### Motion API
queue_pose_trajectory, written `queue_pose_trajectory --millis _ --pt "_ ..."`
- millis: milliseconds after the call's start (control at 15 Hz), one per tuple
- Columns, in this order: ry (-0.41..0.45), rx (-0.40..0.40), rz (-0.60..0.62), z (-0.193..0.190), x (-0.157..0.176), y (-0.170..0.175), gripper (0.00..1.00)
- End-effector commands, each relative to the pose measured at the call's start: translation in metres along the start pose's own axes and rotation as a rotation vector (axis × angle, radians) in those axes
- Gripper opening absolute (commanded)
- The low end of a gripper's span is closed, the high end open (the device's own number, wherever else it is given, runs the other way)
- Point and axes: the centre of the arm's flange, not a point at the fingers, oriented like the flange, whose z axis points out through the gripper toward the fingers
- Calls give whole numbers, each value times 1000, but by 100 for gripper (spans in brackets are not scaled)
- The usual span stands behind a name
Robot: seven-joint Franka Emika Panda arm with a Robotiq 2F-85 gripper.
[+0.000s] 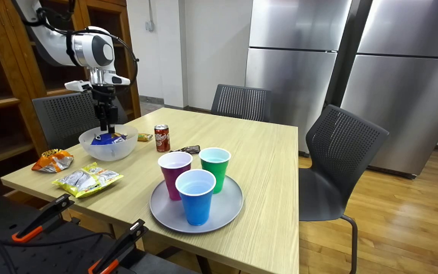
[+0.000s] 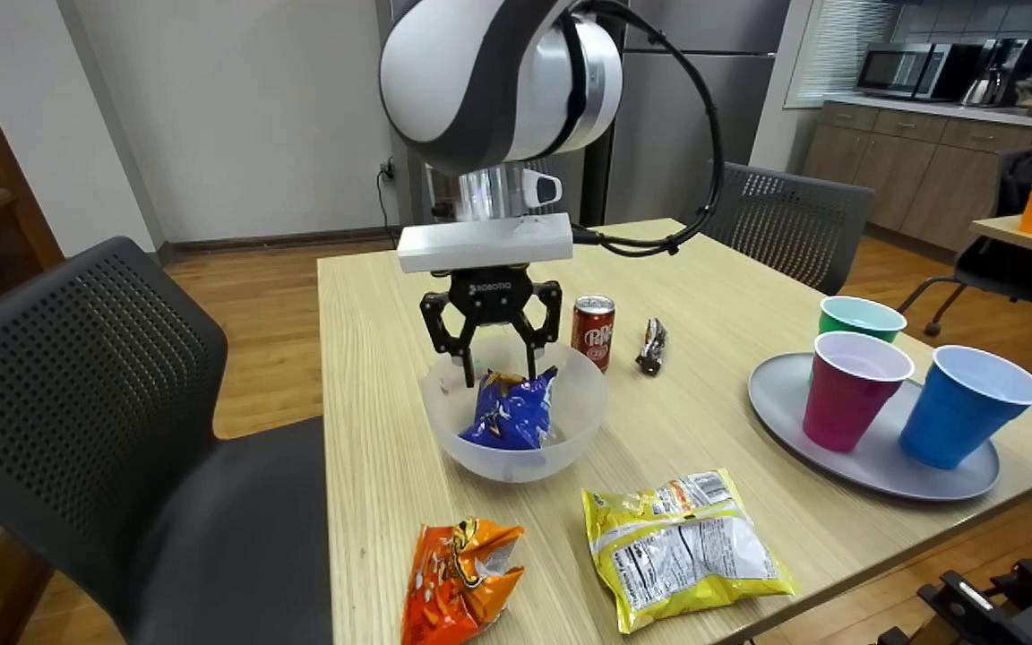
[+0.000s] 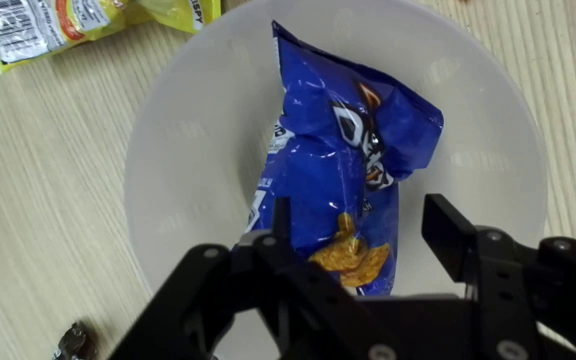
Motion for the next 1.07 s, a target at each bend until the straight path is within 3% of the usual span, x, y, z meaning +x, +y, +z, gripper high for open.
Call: queue_pose_trajectory --millis 0,1000 --pt "27 8 7 -28 -20 12 99" --pt "51 -18 -77 -59 -79 67 100"
